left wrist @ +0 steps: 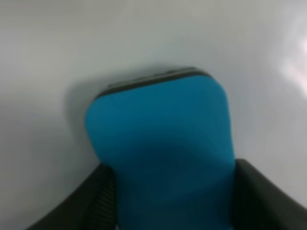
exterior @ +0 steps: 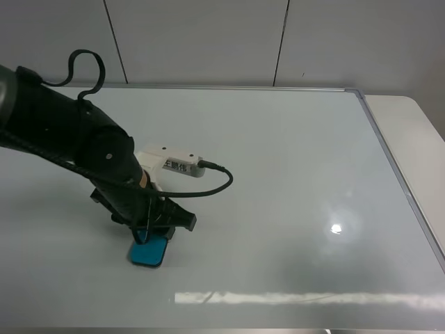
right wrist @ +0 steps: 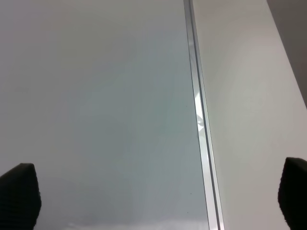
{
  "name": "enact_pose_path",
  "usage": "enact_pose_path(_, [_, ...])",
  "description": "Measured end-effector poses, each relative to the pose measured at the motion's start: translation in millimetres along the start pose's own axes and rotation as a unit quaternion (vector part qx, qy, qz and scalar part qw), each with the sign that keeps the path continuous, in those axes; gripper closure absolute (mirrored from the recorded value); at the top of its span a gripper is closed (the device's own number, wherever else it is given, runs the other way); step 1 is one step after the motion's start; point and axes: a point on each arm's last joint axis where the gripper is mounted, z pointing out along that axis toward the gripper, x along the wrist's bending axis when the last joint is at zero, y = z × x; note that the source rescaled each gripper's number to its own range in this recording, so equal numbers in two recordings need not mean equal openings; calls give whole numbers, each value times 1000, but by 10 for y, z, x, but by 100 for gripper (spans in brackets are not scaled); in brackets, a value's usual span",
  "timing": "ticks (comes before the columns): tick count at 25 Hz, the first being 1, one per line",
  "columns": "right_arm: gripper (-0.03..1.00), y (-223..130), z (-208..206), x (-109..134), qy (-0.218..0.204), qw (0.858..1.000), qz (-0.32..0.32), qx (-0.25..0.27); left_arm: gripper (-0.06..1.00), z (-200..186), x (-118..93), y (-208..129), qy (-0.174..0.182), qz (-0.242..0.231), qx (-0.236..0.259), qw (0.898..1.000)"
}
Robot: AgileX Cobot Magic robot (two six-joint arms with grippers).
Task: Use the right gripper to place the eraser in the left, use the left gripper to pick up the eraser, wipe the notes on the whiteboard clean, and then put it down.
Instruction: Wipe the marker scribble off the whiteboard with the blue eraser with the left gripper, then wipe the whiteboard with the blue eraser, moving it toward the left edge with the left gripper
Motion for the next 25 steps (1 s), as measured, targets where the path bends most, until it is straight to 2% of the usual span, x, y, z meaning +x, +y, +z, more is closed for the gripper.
enact_pose_path(3, [-3,0,0,0,0,1000,0,0,93,27,-48,251,-5,10,-17,1000])
enact_pose_path(6, [-3,0,0,0,0,1000,0,0,93,8,75,431,4,0,-21,1000])
enact_pose_path(12, [-3,0,0,0,0,1000,0,0,93,-239,600,519,48,-55,9,997])
enact_pose_path(16, [-3,0,0,0,0,1000,0,0,93,-512,967,575,62,-103,-13,993])
enact_pose_path(21, [-3,0,0,0,0,1000,0,0,93,-633,1419,605,80,-161,-36,983])
enact_pose_path(25, [-3,0,0,0,0,1000,0,0,93,-664,1651,626,88,-172,-59,979])
